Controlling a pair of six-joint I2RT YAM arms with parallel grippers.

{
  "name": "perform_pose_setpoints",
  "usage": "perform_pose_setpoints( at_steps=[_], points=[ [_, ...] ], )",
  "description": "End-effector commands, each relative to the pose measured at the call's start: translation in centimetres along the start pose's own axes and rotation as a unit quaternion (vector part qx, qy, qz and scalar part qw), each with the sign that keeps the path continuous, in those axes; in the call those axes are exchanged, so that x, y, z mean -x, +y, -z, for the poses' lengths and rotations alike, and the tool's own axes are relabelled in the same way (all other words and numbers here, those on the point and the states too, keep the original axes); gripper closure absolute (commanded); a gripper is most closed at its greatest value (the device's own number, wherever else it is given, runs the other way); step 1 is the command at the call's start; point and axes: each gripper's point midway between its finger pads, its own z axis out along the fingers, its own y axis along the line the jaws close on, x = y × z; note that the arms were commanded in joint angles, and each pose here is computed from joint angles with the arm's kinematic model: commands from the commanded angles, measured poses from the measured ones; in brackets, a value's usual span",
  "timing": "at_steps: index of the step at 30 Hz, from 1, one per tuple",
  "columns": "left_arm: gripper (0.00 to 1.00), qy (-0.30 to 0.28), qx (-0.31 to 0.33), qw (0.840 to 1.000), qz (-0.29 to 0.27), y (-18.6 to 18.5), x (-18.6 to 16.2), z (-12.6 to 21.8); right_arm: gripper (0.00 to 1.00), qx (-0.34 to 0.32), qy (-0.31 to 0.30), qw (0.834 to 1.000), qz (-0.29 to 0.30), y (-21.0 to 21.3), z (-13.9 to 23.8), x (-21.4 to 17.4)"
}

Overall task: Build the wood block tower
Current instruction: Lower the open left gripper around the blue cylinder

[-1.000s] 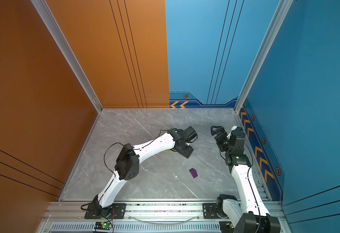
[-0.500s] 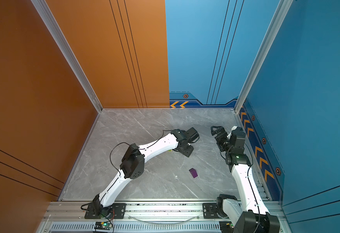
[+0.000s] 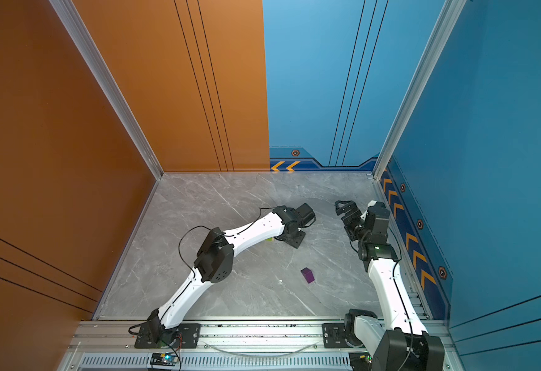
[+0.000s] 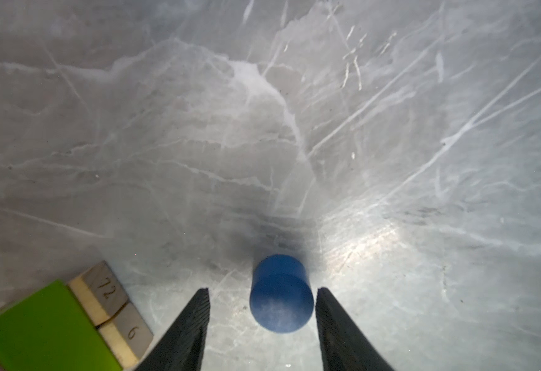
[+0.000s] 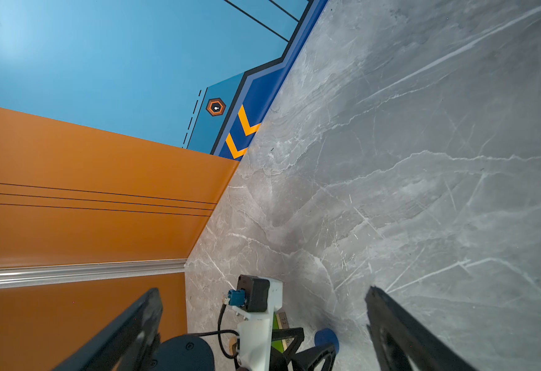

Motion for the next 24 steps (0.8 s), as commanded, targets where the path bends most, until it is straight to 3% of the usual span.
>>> perform_pose_setpoints(
  at_steps=[1, 24],
  points=[
    [0.45, 0.005, 0.007, 1.000, 0.008, 0.42, 0.08, -0.16, 0.00, 0.005, 0.002, 1.000, 0.003, -0.06, -0.19, 0.05],
    [0.56, 0.015, -0.009, 1.000, 0.005, -0.29, -0.25, -0.59, 0.00, 0.001, 0.008, 1.000, 0.001, -0.35, -0.54, -0.09]
  ],
)
